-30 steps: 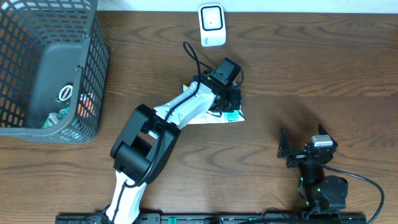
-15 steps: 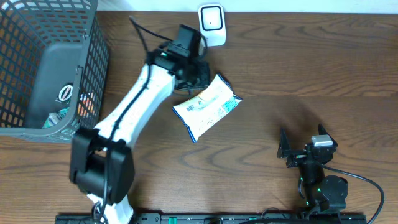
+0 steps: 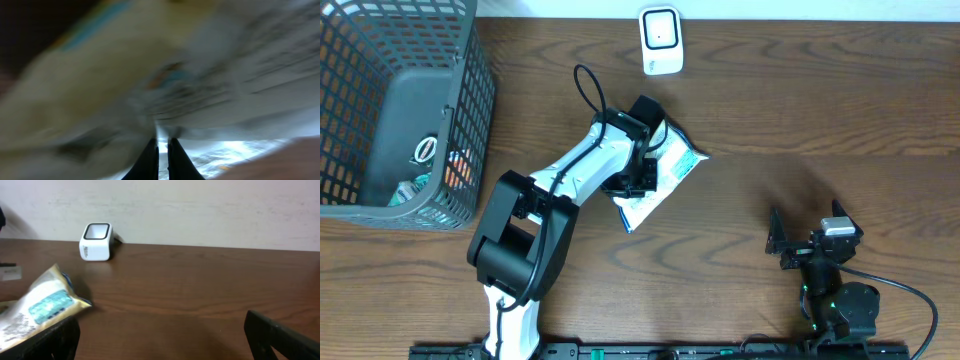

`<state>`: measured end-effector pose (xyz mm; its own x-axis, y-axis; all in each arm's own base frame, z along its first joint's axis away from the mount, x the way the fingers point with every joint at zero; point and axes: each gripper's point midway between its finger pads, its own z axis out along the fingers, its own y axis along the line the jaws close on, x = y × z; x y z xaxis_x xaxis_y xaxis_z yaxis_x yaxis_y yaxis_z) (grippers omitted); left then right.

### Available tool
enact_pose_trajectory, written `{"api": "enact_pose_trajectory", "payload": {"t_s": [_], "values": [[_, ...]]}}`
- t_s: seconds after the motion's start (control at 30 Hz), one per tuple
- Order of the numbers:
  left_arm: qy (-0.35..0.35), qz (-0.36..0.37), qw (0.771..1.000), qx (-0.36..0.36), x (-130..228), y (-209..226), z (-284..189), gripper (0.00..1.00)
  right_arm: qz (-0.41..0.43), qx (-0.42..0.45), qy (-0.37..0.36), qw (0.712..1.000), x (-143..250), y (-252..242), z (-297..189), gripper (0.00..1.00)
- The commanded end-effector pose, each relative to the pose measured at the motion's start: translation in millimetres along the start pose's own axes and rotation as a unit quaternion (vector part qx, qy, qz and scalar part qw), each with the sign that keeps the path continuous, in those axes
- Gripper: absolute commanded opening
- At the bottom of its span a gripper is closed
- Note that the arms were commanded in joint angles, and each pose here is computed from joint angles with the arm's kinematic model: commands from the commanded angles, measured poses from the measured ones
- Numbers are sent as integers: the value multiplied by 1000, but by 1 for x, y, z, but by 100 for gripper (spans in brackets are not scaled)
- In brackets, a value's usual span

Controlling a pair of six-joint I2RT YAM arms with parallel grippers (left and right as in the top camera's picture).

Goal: Scan the item barcode

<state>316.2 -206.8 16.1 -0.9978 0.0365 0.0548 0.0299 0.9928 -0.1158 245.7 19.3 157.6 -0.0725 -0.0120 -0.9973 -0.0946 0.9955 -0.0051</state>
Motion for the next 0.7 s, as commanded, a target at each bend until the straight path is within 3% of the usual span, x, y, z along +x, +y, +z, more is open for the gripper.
{"api": "enact_pose_trajectory", "payload": {"t_s": [0.0, 0.23, 0.33, 0.5, 0.67], "values": [[-15, -6, 991, -131, -6, 55, 9, 9, -3, 4, 0, 1000, 1, -1, 0, 99], [-117, -30, 990, -75, -46, 36, -58, 8, -3, 4, 0, 1000, 1, -1, 0, 99], [-159, -26, 987, 14, -59, 3, -85, 8, -3, 4, 0, 1000, 1, -1, 0, 99], [-133, 6, 981, 141, -52, -48, -90, 8, -3, 4, 0, 1000, 1, -1, 0, 99], [-98, 21, 985, 142, -37, -66, -64, 8, -3, 4, 0, 1000, 1, -1, 0, 99]]}}
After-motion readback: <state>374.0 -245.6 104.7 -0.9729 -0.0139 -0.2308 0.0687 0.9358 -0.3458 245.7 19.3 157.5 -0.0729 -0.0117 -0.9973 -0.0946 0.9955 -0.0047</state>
